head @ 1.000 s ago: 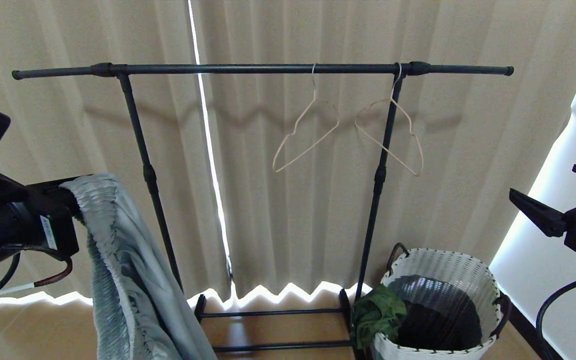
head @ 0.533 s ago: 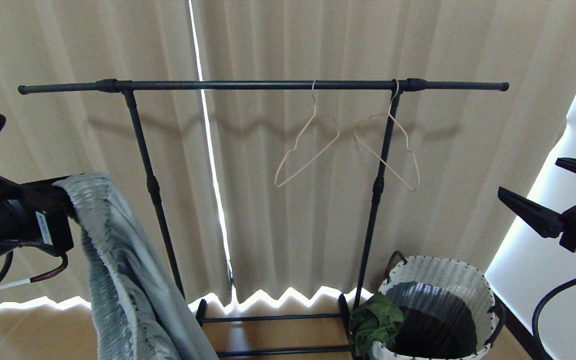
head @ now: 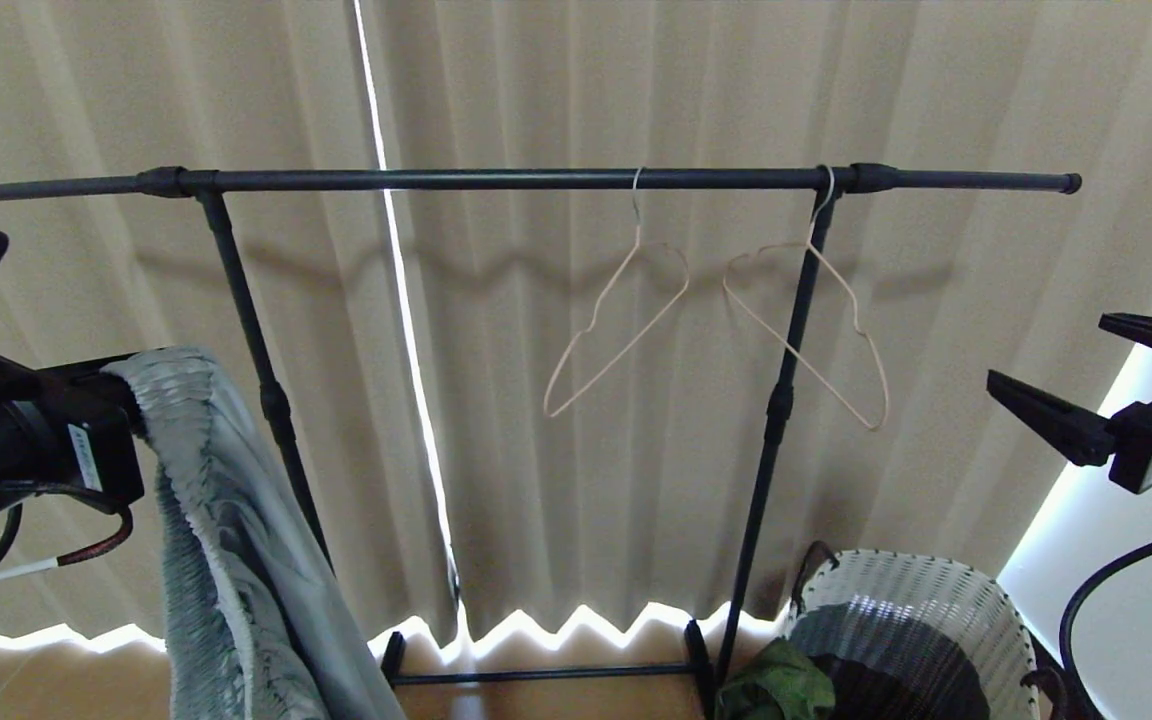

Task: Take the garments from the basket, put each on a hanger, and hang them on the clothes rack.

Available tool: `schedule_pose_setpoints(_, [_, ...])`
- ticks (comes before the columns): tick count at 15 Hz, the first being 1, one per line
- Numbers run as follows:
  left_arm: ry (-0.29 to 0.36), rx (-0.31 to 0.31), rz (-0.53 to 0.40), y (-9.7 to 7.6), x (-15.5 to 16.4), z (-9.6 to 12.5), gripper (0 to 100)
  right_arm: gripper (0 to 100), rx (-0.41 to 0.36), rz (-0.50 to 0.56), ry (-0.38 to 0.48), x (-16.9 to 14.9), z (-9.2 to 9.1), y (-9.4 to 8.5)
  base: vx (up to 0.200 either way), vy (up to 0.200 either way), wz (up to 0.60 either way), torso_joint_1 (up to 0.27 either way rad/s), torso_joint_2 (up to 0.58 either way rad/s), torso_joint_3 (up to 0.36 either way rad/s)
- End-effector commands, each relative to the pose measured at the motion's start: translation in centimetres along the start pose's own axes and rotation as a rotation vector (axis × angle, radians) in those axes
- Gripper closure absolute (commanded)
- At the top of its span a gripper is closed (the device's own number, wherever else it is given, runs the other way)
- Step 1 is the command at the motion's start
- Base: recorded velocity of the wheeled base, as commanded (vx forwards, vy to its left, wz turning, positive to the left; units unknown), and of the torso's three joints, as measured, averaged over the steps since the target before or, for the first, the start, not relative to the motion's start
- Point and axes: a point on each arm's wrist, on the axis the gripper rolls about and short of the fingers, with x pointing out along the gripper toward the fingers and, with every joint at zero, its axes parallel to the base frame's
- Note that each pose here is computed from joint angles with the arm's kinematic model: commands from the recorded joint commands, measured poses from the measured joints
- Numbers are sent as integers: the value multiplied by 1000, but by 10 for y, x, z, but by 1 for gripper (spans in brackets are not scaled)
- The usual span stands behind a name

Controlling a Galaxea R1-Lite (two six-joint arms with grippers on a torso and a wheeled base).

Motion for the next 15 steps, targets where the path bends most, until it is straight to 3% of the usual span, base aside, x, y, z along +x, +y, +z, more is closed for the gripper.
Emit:
schedule_pose_setpoints(1, [-1,0,-1,0,0,0,100,0,7,8,22,3,-2,0,200,0,0,2,2,2])
schedule_pose_setpoints(4, [4,0,-2,-1,0,-2,100,0,29,23,57,2,-1,0,200,0,0,6,2,2])
schedule_pose_setpoints(7, [11,5,-6,-2,-3,-6,100,0,113,40,55,2,2,4,200,0,0,-1,4,1])
schedule_pose_setpoints(10, [17,5,-11,-4,-10,-13,100,0,158,66,113,3,10,4,0,0,0,0,0,0])
schedule_pose_setpoints(15, [-28,7,-5,-7,-17,-20,100,0,231,140,267,11,44,3,0,0,0,0,0,0])
